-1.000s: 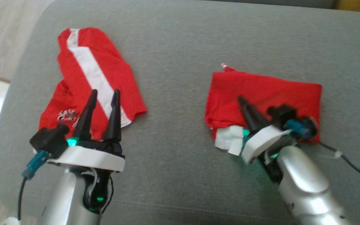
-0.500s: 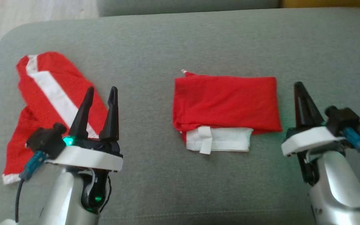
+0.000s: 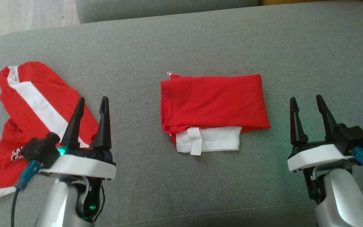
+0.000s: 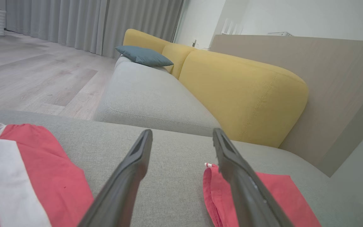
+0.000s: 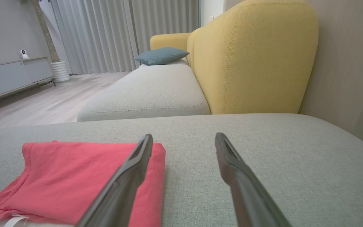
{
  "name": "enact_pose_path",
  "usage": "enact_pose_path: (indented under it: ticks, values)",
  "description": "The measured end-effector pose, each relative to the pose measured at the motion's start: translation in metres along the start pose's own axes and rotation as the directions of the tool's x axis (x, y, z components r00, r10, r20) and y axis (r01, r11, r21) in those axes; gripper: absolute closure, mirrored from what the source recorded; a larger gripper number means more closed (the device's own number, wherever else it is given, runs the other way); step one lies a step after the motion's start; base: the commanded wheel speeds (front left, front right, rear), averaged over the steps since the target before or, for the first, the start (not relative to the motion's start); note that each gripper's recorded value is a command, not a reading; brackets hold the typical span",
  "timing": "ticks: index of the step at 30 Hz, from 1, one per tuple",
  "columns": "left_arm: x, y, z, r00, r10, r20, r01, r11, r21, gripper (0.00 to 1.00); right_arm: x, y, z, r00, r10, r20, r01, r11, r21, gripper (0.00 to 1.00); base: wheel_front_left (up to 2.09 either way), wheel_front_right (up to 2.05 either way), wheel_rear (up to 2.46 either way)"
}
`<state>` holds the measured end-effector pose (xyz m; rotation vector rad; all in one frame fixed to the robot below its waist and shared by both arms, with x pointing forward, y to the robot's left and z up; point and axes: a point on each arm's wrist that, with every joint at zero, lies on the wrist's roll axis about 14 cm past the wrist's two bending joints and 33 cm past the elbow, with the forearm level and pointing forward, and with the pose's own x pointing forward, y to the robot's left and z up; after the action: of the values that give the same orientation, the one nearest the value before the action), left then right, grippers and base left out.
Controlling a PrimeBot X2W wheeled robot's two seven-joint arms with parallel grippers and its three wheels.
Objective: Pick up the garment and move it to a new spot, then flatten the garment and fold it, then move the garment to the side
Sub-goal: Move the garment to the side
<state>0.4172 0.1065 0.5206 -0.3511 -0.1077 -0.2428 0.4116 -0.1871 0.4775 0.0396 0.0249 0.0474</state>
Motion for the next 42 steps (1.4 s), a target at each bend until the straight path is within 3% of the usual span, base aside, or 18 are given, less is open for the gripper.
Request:
enact_pose_path:
  ticks: [5, 10, 17, 20, 27, 28, 29, 30, 40, 42]
  values:
    - [-0.001, 0.002, -0.006, 1.0, 0.005, -0.018, -0.005, 1.0, -0.002, 0.0, 0.003, 0.004, -0.009, 1.0, 0.01, -0.027, -0.01, 1.0, 0.005, 0.0, 0.0, 0.0, 0.0]
    - [-0.001, 0.003, -0.02, 0.999, 0.003, -0.055, -0.004, 1.0, -0.009, 0.0, 0.012, 0.012, -0.039, 0.99, 0.032, -0.14, -0.028, 0.999, 0.036, 0.0, 0.0, 0.0, 0.0]
    - [0.001, 0.019, -0.033, 0.995, 0.041, -0.09, -0.042, 0.999, -0.004, 0.0, 0.035, 0.031, -0.076, 0.957, 0.085, -0.277, -0.075, 0.996, 0.047, 0.0, 0.0, 0.0, 0.0]
    - [0.003, 0.026, -0.036, 0.994, 0.056, -0.096, -0.056, 0.998, 0.001, 0.0, 0.041, 0.033, -0.097, 0.934, 0.086, -0.348, -0.054, 0.993, 0.101, 0.0, 0.0, 0.0, 0.0]
    - [0.004, 0.039, -0.045, 0.989, 0.085, -0.12, -0.084, 0.996, 0.01, 0.0, 0.063, 0.045, -0.118, 0.911, 0.112, -0.397, -0.051, 0.986, 0.161, 0.0, 0.0, 0.0, 0.0]
    - [0.004, 0.039, -0.045, 0.989, 0.085, -0.12, -0.084, 0.996, 0.01, 0.0, 0.063, 0.045, -0.118, 0.911, 0.112, -0.397, -0.051, 0.986, 0.161, 0.15, 0.0, 0.0, 0.0]
    - [0.005, 0.04, -0.046, 0.989, 0.088, -0.12, -0.087, 0.996, 0.011, 0.0, 0.068, 0.046, -0.119, 0.911, 0.117, -0.395, -0.063, 0.987, 0.146, 0.75, 0.0, 0.0, 0.0]
    - [0.006, 0.041, -0.046, 0.989, 0.09, -0.12, -0.089, 0.996, 0.012, 0.0, 0.071, 0.048, -0.119, 0.911, 0.122, -0.395, -0.077, 0.989, 0.127, 1.0, 0.0, 0.0, 0.0]
    - [0.012, 0.033, -0.046, 0.991, 0.065, -0.116, -0.065, 0.998, 0.002, 0.0, 0.076, 0.041, -0.106, 0.926, 0.125, -0.356, -0.165, 0.983, -0.085, 1.0, 0.0, 0.0, 0.0]
    - [0.013, 0.03, -0.045, 0.992, 0.053, -0.112, -0.054, 0.999, -0.001, 0.0, 0.079, 0.026, -0.097, 0.932, 0.113, -0.346, -0.187, 0.964, -0.188, 1.0, 0.0, 0.0, 0.0]
